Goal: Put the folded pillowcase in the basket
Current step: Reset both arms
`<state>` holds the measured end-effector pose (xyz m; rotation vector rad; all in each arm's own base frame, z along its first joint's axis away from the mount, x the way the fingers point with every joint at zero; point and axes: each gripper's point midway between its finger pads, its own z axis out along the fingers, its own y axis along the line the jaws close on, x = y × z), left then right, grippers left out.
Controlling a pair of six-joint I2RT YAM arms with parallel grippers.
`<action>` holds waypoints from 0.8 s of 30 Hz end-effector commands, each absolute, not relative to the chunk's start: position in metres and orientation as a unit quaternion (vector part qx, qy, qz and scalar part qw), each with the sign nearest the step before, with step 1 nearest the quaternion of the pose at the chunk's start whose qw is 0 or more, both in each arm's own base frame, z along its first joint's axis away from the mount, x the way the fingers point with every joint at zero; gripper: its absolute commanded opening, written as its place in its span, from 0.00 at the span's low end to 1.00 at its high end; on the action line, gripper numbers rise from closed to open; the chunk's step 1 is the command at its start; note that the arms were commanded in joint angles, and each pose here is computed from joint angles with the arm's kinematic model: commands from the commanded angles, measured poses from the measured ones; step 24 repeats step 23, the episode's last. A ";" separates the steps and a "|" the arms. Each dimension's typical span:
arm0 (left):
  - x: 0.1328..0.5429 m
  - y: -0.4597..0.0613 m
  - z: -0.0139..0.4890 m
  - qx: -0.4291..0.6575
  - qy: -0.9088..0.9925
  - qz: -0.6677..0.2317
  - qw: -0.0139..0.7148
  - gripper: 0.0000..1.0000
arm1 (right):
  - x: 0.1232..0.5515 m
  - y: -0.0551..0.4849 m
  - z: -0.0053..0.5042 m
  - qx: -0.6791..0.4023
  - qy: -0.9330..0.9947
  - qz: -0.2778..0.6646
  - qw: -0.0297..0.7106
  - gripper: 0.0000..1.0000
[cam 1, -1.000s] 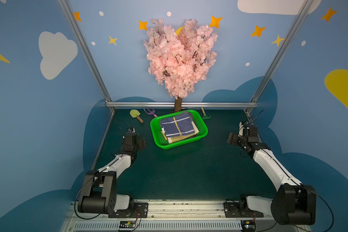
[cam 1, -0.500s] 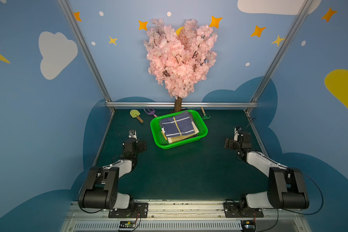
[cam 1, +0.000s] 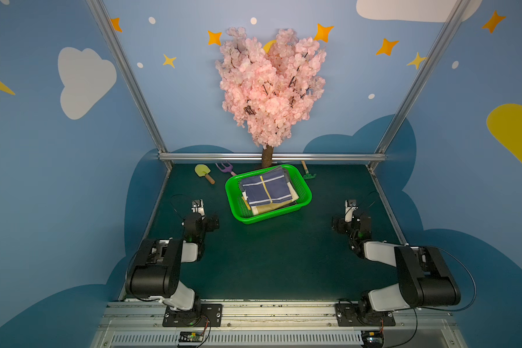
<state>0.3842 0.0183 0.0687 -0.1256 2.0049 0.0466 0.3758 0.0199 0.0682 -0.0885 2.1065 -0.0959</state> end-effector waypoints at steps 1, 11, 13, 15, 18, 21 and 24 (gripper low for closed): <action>0.391 0.017 0.083 -0.045 0.830 0.017 0.556 1.00 | 0.386 0.025 0.088 -0.046 0.844 -0.038 0.532 0.99; 0.392 0.013 0.084 -0.037 0.830 0.032 0.556 1.00 | 0.389 0.024 0.089 -0.044 0.846 -0.035 0.530 0.99; 0.392 0.014 0.084 -0.038 0.829 0.032 0.557 1.00 | 0.389 0.024 0.089 -0.044 0.847 -0.035 0.529 0.99; 0.392 0.014 0.083 -0.037 0.830 0.031 0.556 1.00 | 0.388 0.024 0.089 -0.044 0.847 -0.035 0.529 0.98; 0.393 0.014 0.083 -0.036 0.830 0.031 0.555 1.00 | 0.388 0.024 0.088 -0.044 0.847 -0.034 0.528 0.98; 0.392 0.014 0.083 -0.035 0.831 0.026 0.555 1.00 | 0.389 0.024 0.089 -0.044 0.847 -0.034 0.529 0.99; 0.392 0.014 0.084 -0.035 0.831 0.022 0.555 1.00 | 0.390 0.025 0.088 -0.046 0.848 -0.030 0.527 0.99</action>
